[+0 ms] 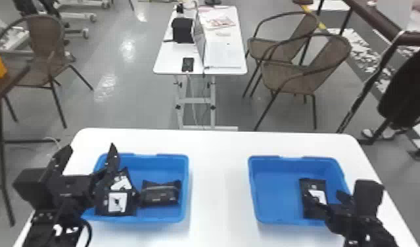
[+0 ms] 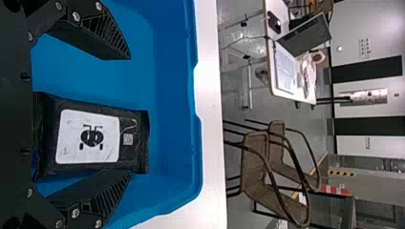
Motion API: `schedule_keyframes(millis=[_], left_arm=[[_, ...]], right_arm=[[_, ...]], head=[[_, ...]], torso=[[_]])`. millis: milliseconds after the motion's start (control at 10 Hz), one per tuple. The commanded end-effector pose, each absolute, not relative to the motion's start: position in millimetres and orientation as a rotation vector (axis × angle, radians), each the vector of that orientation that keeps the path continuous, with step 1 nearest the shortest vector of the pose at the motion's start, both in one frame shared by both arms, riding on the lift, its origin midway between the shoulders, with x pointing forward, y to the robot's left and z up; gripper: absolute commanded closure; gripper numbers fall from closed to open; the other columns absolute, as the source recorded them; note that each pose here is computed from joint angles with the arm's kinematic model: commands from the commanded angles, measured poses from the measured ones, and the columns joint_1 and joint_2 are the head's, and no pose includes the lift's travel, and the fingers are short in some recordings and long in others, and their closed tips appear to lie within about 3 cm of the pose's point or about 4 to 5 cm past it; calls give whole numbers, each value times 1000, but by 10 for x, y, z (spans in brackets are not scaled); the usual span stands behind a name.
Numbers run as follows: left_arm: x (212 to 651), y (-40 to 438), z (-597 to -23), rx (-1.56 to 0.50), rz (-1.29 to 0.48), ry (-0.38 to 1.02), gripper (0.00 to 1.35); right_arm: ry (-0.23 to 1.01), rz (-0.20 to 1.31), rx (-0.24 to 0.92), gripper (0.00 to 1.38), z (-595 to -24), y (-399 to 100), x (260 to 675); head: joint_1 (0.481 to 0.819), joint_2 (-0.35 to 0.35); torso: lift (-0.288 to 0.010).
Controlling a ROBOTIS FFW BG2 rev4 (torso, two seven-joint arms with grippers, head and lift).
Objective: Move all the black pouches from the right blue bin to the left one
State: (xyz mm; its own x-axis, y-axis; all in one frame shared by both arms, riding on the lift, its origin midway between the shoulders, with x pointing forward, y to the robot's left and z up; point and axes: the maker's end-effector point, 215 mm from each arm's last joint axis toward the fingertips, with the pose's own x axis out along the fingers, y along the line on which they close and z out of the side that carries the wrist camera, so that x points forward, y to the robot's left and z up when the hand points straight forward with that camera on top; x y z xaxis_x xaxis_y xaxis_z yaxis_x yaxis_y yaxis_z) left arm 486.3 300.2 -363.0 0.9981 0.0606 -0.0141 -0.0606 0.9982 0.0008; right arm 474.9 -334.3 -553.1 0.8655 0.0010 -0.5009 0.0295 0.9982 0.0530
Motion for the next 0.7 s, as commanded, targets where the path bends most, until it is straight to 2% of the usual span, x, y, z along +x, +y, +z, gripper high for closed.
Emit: schedule_keyframes(millis=[0, 200, 600], left_arm=[[4857, 2996, -3640, -8, 61, 16, 145], [4860, 2970, -3640, -14, 57, 15, 145], [4844, 2971, -3653, -13, 57, 17, 145]], right_arm=[[554, -24, 64, 173, -5714, -3383, 4805], [588, -32, 54, 174, -5877, -3454, 4833], [703, -84, 40, 171, -6253, -3559, 4608]], head=[[695, -37], [695, -47], [695, -67]], torso=[[10], [10], [10]])
